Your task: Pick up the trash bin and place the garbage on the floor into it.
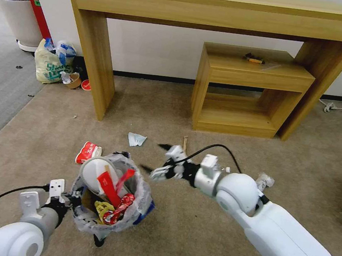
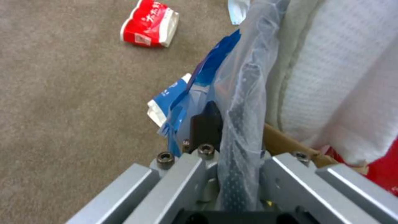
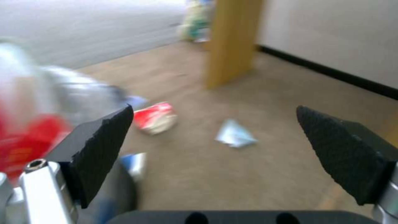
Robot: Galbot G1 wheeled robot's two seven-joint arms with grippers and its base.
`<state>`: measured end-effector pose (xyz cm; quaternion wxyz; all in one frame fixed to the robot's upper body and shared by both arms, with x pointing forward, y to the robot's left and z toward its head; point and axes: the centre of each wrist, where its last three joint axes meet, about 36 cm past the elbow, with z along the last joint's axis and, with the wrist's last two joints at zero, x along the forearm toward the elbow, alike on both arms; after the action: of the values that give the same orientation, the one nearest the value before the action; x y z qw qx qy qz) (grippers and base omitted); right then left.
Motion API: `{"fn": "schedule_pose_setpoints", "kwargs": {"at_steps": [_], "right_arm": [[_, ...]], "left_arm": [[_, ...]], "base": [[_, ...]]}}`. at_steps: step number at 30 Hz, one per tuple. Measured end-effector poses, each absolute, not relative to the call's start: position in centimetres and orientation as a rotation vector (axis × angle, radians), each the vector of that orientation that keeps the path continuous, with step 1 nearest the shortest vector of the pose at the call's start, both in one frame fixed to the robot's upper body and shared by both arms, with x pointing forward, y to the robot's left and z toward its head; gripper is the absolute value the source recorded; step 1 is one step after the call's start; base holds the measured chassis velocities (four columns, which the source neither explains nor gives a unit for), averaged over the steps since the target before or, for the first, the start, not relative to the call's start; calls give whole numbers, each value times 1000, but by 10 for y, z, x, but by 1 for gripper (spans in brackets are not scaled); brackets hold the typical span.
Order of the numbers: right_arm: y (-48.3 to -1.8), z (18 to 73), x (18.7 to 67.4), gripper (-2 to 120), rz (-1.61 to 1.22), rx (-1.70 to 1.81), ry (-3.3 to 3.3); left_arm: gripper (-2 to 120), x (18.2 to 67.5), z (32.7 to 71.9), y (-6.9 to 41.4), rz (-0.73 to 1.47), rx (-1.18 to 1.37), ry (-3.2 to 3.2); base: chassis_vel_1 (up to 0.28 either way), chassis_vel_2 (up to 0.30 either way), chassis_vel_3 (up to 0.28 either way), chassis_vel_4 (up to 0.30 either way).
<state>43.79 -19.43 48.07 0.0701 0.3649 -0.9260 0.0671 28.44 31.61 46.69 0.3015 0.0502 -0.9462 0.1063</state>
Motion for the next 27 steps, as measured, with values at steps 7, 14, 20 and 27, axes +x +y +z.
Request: {"fn": "schedule_pose_setpoints", "kwargs": {"at_steps": [7, 14, 20, 27], "right_arm": [[-240, 478, 432, 100, 53, 753, -2928], [-260, 460, 409, 100, 52, 678, -2940], [-256, 452, 404, 100, 22, 656, -2944], [-252, 444, 399, 100, -3, 642, -2945]], "left_arm": [[0, 282, 469, 324, 284, 144, -2511], [0, 281, 470, 325, 284, 135, -2512], [0, 280, 470, 324, 284, 132, -2510], [0, 278, 470, 324, 282, 132, -2506]], "base": [[0, 0, 0, 0], [0, 0, 0, 0], [0, 0, 0, 0], [92, 74, -76, -96]]}}
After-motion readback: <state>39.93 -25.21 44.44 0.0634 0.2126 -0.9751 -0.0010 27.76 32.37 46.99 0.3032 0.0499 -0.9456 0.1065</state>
